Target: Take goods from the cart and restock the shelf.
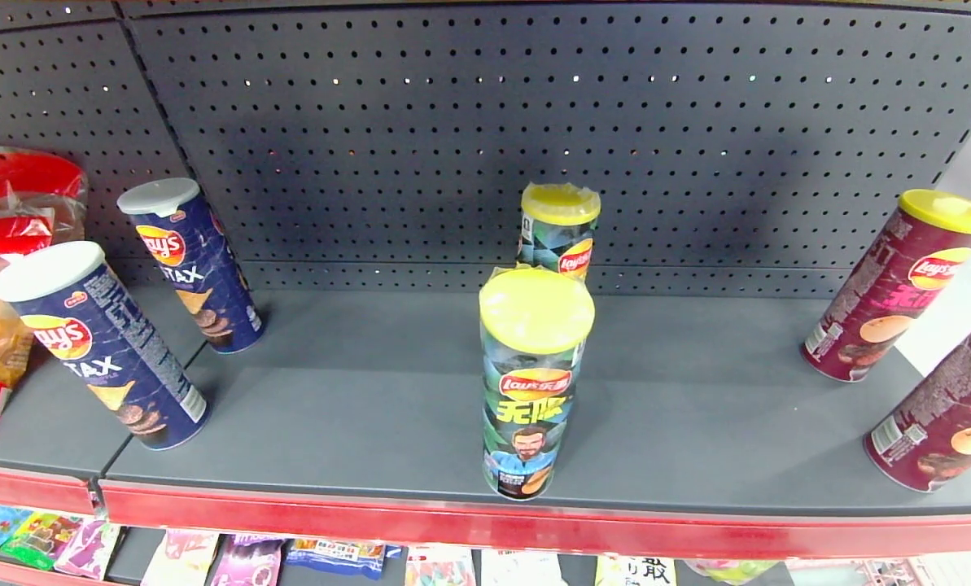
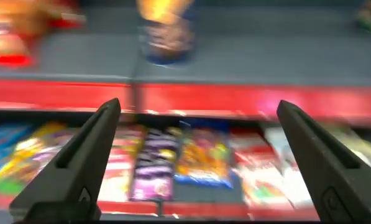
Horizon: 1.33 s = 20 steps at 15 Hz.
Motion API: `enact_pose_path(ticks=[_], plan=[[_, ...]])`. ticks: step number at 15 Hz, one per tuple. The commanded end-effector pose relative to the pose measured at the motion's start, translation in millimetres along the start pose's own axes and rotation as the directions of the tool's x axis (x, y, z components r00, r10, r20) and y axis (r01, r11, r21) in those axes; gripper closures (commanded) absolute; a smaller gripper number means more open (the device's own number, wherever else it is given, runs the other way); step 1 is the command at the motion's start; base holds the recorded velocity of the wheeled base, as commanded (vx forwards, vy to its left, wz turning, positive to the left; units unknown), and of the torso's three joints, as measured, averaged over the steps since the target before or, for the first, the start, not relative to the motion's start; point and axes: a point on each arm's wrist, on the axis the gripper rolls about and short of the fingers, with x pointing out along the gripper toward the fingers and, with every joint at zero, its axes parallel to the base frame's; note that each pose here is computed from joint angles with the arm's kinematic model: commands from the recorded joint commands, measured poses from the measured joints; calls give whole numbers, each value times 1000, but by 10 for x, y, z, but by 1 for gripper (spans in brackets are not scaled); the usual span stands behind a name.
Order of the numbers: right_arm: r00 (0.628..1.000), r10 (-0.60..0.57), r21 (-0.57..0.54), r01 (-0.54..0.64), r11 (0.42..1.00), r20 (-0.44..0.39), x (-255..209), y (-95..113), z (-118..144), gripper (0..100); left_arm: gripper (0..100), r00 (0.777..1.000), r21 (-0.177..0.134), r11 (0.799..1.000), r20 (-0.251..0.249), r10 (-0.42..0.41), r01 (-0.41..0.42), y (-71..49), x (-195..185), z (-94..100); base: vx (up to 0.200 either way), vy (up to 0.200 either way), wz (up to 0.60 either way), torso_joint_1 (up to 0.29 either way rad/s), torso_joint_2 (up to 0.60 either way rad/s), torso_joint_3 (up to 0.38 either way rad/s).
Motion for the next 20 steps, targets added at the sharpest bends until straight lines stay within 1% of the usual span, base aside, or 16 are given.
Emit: enact_pose_path(ticks=[1,6,9,15,18,20], plan=[[1000,1,1,-1,1000,2,-1,0,0,0,0,1000,0,1000,-1,-1,1,0,2,1,0,0,0,0,0,0],[1000,1,7,-1,1000,2,-1,0,0,0,0,1000,0,1000,1,7,-7,2,2,3,0,0,0,0,0,0],[1000,1,7,-1,1000,0,-1,0,-2,0,0,1000,3,1000,1,7,-7,2,2,3,-200,0,0,6,7,2],[1000,1,7,-1,1000,0,-1,0,-2,0,0,1000,1,1000,1,7,-7,2,2,3,0,0,0,0,0,0],[1000,1,8,-1,1000,2,-1,0,0,0,0,1000,1,1000,1,7,-7,2,2,3,0,0,-600,1,5,-1],[1000,0,8,0,1000,0,-1,0,-2,0,0,1000,1,1000,1,7,-7,2,2,3,0,0,0,0,0,0]])
